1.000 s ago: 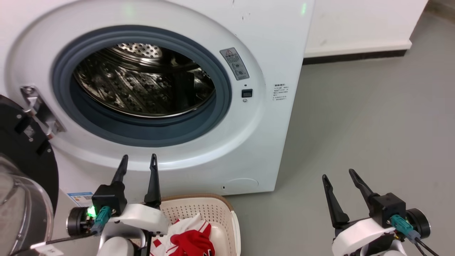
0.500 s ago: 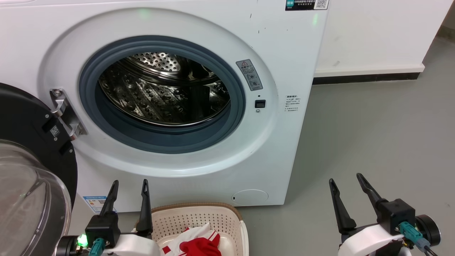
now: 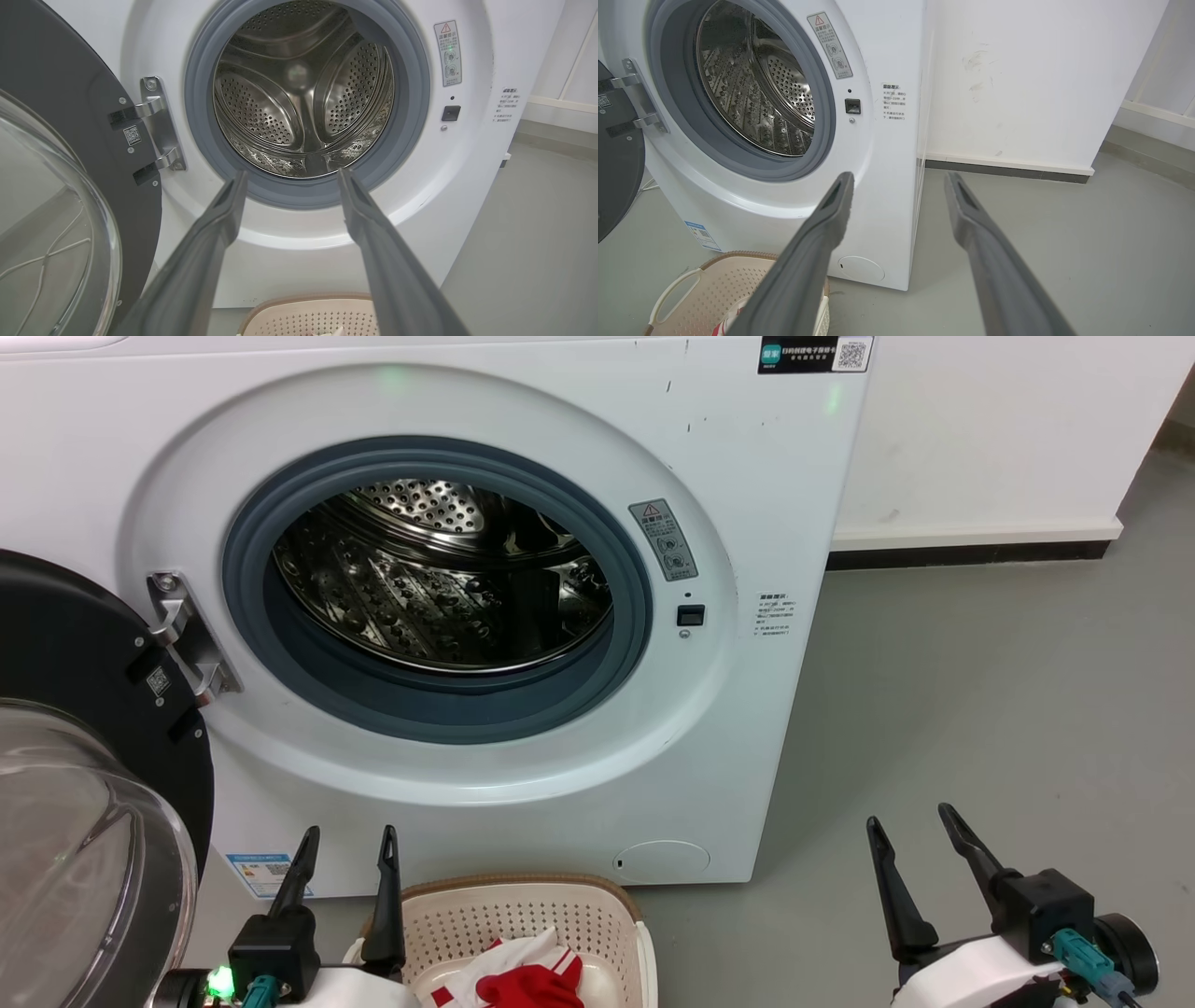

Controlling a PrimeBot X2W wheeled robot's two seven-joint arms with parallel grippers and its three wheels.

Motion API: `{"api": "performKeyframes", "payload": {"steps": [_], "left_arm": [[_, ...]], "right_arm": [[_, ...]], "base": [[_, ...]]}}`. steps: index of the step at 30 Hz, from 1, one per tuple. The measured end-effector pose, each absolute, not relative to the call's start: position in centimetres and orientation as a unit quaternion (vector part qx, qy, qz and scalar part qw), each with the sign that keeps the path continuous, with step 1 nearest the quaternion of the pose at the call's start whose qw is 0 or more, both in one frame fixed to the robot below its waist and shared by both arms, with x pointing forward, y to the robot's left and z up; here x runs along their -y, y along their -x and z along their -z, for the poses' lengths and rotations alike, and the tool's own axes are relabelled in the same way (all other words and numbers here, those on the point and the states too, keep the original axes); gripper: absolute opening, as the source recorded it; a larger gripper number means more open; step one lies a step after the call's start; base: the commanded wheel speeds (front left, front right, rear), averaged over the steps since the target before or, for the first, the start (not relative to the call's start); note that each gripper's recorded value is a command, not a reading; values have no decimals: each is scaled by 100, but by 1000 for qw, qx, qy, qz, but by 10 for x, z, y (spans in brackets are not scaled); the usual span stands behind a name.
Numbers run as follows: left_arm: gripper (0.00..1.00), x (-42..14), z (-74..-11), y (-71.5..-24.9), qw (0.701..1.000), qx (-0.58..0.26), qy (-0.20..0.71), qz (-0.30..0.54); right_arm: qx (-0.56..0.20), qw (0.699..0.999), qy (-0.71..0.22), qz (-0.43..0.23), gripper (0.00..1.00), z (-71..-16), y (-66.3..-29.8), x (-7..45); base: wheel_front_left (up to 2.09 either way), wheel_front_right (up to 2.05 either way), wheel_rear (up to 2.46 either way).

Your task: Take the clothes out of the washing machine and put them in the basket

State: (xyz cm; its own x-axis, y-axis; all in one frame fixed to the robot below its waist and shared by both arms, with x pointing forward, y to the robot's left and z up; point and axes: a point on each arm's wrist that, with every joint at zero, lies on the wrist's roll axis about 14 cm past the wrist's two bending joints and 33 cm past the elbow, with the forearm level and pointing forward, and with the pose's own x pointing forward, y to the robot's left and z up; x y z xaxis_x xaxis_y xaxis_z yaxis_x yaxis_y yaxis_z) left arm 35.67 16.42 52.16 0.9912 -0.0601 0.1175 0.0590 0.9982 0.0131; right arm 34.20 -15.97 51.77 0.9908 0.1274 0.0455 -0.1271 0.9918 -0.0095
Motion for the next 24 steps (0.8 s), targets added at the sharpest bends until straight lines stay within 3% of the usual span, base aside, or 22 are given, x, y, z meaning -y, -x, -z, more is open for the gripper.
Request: {"api": "performKeyframes", "payload": {"steps": [10, 11, 24], "left_arm": [[100, -163, -528, -354, 997, 70, 0, 39], [0, -164, -524, -353, 997, 63, 3, 38], [0, -176, -501, -353, 993, 8, 118, 9]], "right_arm": [[16, 998, -6, -65, 100, -513, -339, 158], [13, 998, -6, -65, 0, -511, -338, 158], [-10, 991, -125, -48, 0, -498, -338, 165]], "base": [[0, 0, 0], [0, 0, 0], [0, 0, 0]]}}
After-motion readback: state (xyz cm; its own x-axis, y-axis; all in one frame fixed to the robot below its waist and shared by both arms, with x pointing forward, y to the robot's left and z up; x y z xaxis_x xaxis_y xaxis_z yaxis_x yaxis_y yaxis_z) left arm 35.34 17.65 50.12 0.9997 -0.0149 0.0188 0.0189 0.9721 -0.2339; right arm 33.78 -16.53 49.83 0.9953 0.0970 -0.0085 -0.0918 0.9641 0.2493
